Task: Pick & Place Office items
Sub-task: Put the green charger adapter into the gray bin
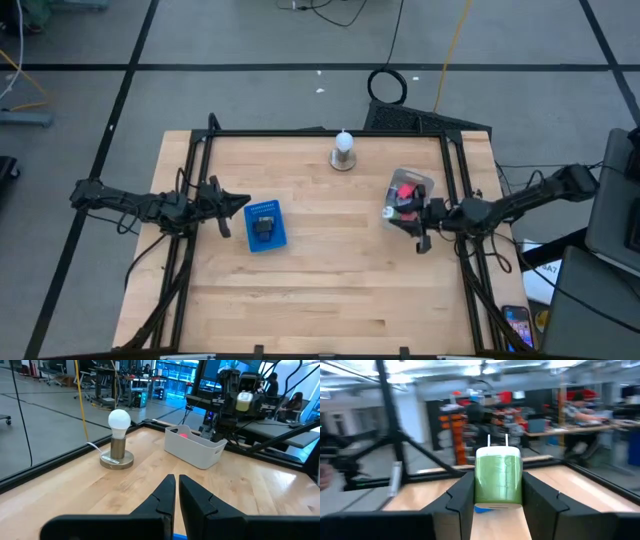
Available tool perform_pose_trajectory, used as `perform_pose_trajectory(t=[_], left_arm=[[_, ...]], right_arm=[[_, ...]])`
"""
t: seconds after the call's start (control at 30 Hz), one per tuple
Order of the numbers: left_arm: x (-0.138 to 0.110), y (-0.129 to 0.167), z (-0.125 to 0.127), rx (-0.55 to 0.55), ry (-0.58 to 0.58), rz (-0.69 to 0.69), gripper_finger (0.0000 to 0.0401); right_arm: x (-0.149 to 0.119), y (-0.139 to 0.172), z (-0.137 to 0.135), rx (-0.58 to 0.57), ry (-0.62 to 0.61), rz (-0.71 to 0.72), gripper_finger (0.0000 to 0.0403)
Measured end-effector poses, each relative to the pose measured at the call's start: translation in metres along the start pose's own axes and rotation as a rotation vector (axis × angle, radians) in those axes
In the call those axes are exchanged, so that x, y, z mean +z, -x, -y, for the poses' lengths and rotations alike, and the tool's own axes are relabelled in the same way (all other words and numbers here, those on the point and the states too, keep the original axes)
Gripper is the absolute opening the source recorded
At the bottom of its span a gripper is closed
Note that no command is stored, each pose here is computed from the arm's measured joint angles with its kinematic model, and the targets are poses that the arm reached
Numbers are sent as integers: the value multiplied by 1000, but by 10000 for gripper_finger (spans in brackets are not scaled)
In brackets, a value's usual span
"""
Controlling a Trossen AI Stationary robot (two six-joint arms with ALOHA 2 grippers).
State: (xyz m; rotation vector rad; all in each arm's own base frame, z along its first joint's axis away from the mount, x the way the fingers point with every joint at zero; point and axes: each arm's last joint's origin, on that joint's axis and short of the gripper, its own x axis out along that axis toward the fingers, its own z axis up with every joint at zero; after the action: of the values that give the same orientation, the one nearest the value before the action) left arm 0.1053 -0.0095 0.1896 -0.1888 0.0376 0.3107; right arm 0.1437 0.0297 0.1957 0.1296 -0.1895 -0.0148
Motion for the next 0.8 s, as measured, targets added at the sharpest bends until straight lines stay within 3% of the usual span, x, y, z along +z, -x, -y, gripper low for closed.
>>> perform_pose_trajectory(t=[0.2, 0.43, 0.63, 0.8], left_arm=[[0, 0, 0, 11, 0, 2, 24], [0, 0, 0, 17, -3, 4, 24], [0, 0, 0, 17, -5, 5, 24], [0, 0, 0, 17, -4, 6, 24]], right_arm=[[-8, 7, 9, -211, 39, -82, 120], [-8, 3, 14, -499, 76, -399, 120], [7, 2, 12, -600, 41, -607, 120], [-4, 6, 18, -635, -25, -814, 120]])
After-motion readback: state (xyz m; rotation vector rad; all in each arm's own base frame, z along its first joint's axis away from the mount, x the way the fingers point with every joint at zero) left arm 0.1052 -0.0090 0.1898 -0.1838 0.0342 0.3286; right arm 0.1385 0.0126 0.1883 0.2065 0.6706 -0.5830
